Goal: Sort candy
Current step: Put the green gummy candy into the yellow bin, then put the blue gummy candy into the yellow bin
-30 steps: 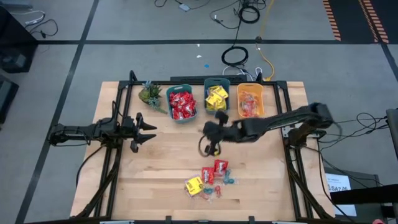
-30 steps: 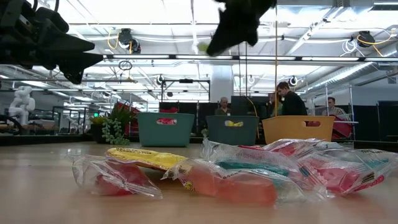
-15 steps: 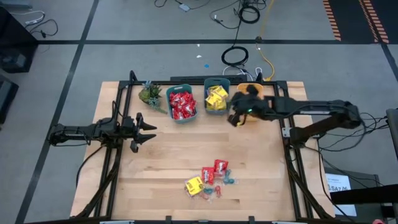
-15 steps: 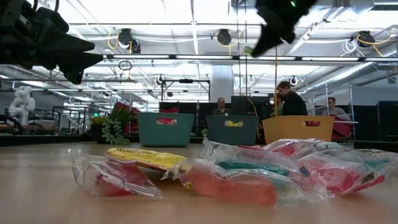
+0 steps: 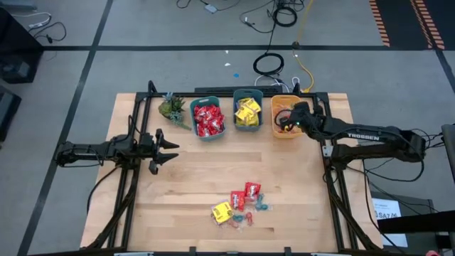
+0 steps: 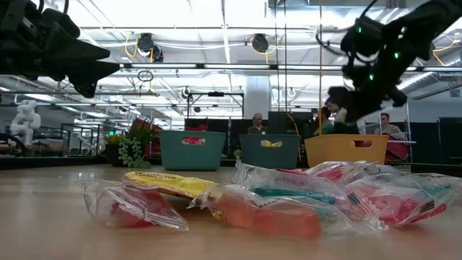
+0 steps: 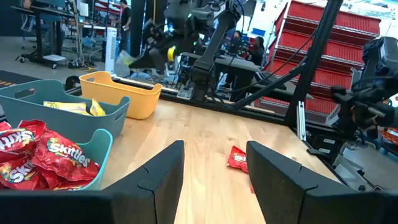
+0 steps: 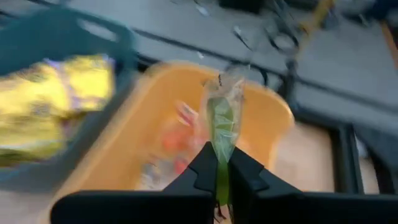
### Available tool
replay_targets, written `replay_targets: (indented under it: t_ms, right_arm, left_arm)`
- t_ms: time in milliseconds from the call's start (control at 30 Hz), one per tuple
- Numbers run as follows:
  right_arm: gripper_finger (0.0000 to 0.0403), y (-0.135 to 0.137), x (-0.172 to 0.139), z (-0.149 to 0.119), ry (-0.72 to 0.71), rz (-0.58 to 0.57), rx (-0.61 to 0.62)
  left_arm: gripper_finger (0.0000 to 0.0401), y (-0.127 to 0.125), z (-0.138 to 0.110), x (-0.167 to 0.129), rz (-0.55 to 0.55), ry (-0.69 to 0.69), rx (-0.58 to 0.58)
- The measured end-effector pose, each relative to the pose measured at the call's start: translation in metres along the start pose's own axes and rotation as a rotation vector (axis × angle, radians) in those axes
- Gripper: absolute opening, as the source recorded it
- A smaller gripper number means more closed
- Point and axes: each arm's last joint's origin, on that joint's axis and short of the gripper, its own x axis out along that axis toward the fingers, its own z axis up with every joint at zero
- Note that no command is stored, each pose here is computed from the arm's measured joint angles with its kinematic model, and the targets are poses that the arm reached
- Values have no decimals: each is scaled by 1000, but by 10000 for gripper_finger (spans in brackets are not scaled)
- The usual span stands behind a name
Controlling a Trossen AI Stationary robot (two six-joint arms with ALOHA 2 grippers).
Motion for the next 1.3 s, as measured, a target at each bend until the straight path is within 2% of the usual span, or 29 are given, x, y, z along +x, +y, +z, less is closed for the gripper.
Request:
replay_targets:
  t_ms: [100,200,400,533,733,967,1067,1167,1300]
  right_arm:
    - [28,-6,8,-7,67,20,54]
    - [65,-9,11,-7,97,44,78]
    - [150,-10,13,-3,80,49,98]
    - [189,-10,13,-3,81,50,95]
    - [220,-10,13,-3,81,51,95]
    - [228,-9,13,-4,88,64,97]
    - [222,-5,12,-1,80,150,37]
    - [215,7,6,7,41,344,-91]
    - [207,27,-9,19,-87,579,-180]
  left_arm:
    - [183,0,0,0,0,0,1]
    - [183,0,0,0,0,0,5]
    - [183,0,0,0,4,0,6]
    - [183,0,0,0,6,-1,6]
    - [183,0,0,0,6,-1,6]
    - [183,0,0,0,7,-1,6]
    - [183,0,0,0,7,-1,6]
    - [183,0,0,0,8,-1,6]
    - [183,0,0,0,8,-1,6]
